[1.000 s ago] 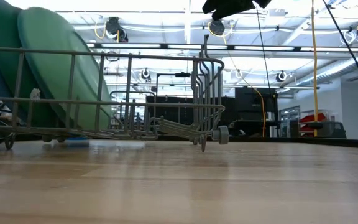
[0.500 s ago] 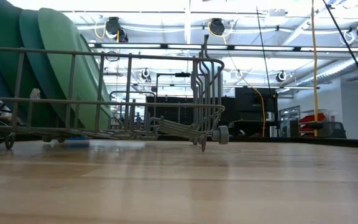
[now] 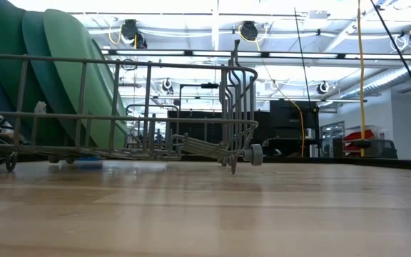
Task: Sort dishes
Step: Put the gray plate into the gray dish rack
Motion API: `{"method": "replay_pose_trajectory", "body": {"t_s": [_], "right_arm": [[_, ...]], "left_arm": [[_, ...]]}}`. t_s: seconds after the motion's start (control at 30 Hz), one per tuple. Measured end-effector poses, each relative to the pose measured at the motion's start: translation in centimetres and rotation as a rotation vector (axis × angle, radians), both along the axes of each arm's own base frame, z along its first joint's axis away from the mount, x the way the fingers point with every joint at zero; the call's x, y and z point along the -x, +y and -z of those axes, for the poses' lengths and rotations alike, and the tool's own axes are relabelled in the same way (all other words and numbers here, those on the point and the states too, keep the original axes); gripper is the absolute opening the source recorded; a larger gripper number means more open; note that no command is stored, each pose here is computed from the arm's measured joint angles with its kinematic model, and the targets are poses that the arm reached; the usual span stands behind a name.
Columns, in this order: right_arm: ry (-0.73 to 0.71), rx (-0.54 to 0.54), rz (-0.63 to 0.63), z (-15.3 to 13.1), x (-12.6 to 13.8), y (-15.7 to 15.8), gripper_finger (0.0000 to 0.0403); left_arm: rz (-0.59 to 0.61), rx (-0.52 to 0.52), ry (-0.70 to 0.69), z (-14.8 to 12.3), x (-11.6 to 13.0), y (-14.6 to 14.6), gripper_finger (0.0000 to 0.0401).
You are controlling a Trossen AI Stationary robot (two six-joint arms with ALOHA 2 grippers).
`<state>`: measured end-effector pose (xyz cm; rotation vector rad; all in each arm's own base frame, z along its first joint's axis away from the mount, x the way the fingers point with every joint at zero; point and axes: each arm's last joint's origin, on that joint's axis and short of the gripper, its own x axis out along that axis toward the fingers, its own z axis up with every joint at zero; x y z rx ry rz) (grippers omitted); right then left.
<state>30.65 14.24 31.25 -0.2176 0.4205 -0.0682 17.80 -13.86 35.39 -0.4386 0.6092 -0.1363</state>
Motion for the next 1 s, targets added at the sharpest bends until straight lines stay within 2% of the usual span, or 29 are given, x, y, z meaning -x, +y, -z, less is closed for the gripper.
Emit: {"method": "replay_pose_trajectory", "body": {"t_s": [0.1, 0.17, 0.37, 0.47, 0.6, 0.87, 1.0], "right_arm": [[0.029, 0.04, -0.013, 0.8, -0.4, 0.2, 0.0251], [0.04, 0.052, 0.039, 1.4, -1.0, -0.3, 0.0251], [-0.006, -0.078, 0.423, 2.2, -1.9, -3.8, 0.0251], [-0.016, -0.106, 0.535, 2.5, -1.9, -5.0, 0.0251], [0.006, -0.225, 0.582, 3.1, -2.5, -6.7, 0.0251], [0.028, -0.276, 0.709, 4.7, -3.5, -8.9, 0.0249], [0.043, -0.301, 0.715, 5.2, -4.0, -9.6, 0.0222]], "left_arm": [[0.008, 0.012, 0.142, 1.4, 0.1, -0.6, 0.0231], [0.016, 0.01, 0.183, 2.0, -0.1, -1.0, 0.0231], [0.016, 0.013, 0.167, 2.3, -0.4, -1.9, 0.0231], [0.018, 0.018, 0.141, 2.1, -0.2, -2.2, 0.0231], [0.015, 0.0, 0.122, 2.1, 0.0, -2.5, 0.0231], [0.005, -0.025, 0.103, 2.0, 0.0, -2.5, 0.0231], [0.006, -0.05, 0.09, 2.0, 0.0, -2.5, 0.0231]]}}
